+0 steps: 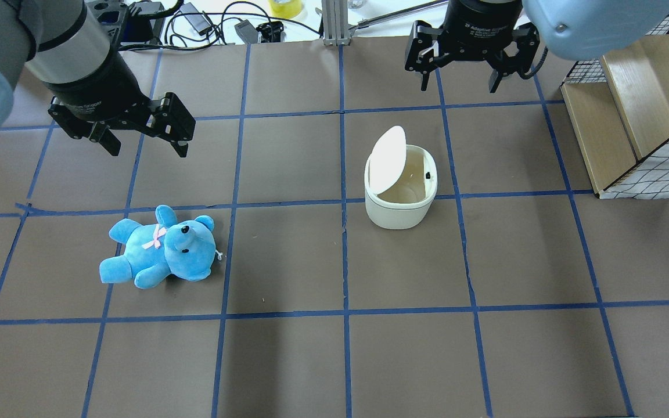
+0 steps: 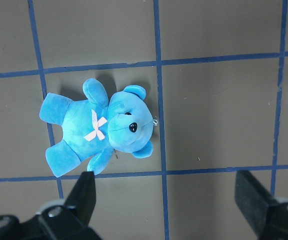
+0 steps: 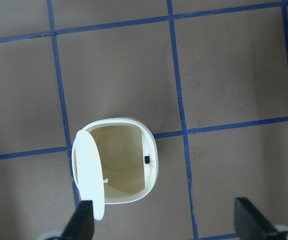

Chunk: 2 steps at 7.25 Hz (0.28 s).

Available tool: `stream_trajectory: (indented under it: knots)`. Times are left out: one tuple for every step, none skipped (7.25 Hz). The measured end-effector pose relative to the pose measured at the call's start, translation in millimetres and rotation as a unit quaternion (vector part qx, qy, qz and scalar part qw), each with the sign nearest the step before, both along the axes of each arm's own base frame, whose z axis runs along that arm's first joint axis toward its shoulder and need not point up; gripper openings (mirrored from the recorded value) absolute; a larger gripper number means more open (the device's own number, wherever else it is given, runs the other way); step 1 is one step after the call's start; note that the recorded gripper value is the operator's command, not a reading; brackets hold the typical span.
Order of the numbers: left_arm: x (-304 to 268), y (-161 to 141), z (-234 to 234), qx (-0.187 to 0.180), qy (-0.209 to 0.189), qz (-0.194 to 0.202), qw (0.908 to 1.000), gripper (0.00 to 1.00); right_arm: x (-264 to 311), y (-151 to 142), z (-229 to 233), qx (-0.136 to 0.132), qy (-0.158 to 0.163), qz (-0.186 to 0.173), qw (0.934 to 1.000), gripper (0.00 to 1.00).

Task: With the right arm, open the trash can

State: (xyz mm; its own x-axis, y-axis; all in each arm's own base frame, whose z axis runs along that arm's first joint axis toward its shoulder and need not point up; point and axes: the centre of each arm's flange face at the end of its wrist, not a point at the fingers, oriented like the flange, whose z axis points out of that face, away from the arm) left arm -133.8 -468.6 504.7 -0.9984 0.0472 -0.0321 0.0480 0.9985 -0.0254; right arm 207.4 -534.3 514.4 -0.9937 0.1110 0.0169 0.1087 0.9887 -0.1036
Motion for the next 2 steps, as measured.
stream_trajectory:
  knots:
    - [0.0, 0.0, 0.0, 0.0, 0.0, 0.0, 1.0, 1.0, -0.4, 0.0, 0.8, 0.0, 0.001, 0.004, 1.0, 1.0]
    - [0.0, 0.0, 0.0, 0.0, 0.0, 0.0, 1.0, 1.0, -0.6, 0.1, 1.2, 0.0, 0.001, 0.005, 1.0, 1.0]
